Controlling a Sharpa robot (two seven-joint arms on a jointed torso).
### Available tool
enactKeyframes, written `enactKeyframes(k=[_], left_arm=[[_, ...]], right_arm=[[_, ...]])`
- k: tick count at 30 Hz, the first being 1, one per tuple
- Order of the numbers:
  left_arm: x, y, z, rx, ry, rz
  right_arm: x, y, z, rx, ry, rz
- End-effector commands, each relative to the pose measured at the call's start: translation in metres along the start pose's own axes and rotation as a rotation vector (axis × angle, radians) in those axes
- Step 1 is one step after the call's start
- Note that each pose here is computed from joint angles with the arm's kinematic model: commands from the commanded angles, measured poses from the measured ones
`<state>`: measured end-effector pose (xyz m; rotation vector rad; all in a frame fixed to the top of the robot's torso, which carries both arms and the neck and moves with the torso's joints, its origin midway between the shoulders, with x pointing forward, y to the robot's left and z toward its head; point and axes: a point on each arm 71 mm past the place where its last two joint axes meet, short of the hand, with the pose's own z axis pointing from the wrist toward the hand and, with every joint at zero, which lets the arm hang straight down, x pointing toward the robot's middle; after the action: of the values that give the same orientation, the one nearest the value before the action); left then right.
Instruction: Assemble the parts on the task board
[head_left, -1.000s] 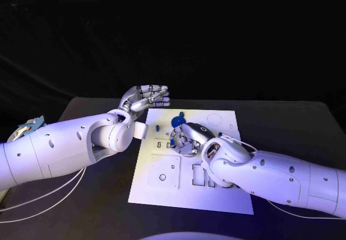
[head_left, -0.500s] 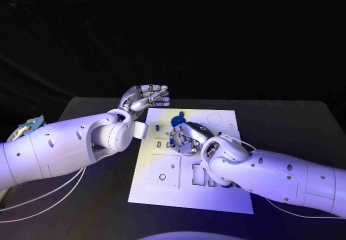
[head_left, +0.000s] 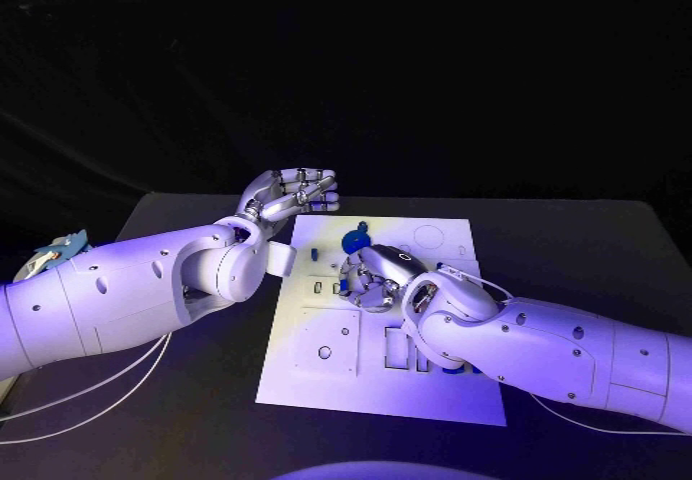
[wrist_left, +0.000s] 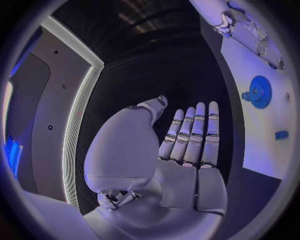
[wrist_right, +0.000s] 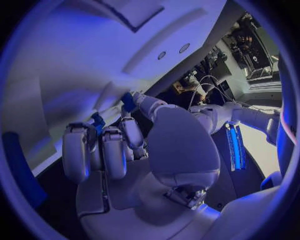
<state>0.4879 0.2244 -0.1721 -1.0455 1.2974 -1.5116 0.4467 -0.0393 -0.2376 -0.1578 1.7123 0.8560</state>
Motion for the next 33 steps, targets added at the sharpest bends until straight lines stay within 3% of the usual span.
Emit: enactKeyframes(k=[1,20,33], left_arm=[[0.0022,-0.0012,0.0004,0.005,0.017,-0.011],[0.0016,-0.0011,0.0002,0.003,0.016,-0.01],[0.0014,-0.0012,0.0001,0.003,0.015,-0.01]], right_arm=[[0.003,0.0003,0.0,-0.001,0.035,-0.024],[0.0018,-0.0025,-0.0008,0.01,0.026,-0.037],[0.0031,-0.0043,-0.0012,0.023,0.049,-0.052]])
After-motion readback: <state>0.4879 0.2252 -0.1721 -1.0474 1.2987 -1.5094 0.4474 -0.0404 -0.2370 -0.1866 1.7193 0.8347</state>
